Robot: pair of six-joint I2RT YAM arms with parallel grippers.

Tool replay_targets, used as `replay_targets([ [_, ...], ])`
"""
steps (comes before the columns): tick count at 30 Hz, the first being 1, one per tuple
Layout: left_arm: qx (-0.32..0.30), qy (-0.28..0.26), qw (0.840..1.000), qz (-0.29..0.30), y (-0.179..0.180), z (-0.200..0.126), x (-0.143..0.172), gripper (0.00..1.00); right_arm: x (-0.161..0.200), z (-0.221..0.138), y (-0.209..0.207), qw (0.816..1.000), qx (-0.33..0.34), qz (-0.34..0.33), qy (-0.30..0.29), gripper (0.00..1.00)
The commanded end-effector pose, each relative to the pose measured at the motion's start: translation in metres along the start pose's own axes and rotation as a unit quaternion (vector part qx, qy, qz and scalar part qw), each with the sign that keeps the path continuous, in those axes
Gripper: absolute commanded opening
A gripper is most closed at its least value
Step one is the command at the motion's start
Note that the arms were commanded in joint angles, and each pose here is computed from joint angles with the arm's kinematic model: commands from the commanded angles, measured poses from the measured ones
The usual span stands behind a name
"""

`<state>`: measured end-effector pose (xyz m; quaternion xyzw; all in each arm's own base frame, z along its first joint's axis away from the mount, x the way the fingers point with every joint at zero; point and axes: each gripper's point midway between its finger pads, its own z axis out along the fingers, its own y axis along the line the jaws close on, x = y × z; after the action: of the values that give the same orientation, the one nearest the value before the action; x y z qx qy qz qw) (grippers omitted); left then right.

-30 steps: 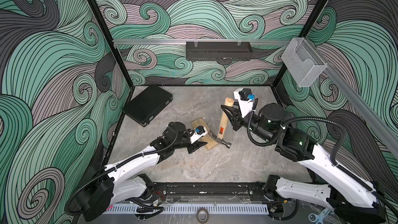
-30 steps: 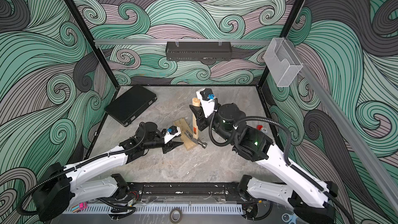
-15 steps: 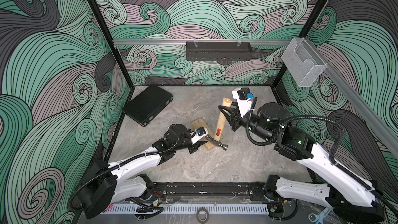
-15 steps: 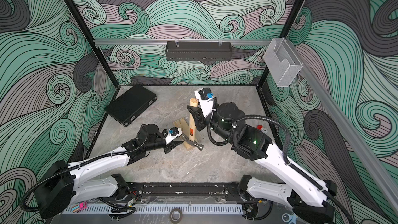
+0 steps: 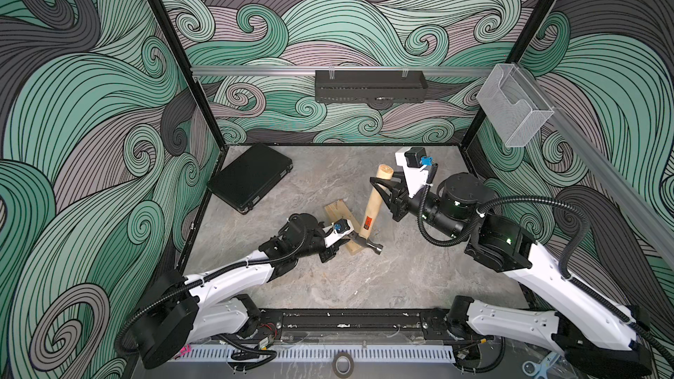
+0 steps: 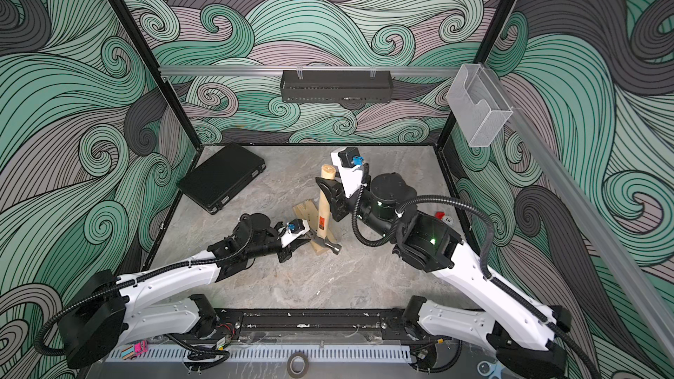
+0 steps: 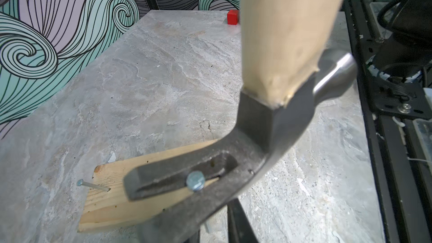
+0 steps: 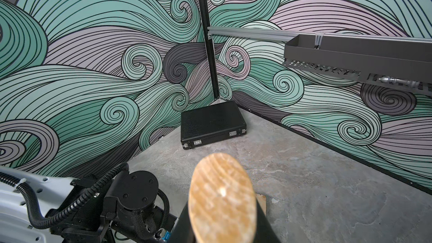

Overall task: Use a claw hammer to pull out a nail
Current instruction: Pick up the nail with the hammer.

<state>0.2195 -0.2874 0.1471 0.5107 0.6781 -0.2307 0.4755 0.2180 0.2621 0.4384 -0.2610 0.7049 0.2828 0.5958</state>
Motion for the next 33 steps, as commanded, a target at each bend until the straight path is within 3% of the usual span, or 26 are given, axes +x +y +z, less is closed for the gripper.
replay_targets([
  [1,-0.007,-0.013,1.0,0.015,0.002,-0.001,-0.009,0.15,-0.068,-0.031,0.005,0.993,-0.018,0.029,-0.116,0.0],
  [11,-0.005,-0.007,1.0,0.027,0.0,-0.002,-0.009,0.01,-0.058,-0.027,0.005,0.994,-0.017,0.027,-0.101,0.0],
  [33,-0.021,-0.011,0.999,0.033,0.009,-0.004,-0.022,0.0,-0.03,-0.007,0.021,0.997,-0.055,0.013,-0.043,0.0],
])
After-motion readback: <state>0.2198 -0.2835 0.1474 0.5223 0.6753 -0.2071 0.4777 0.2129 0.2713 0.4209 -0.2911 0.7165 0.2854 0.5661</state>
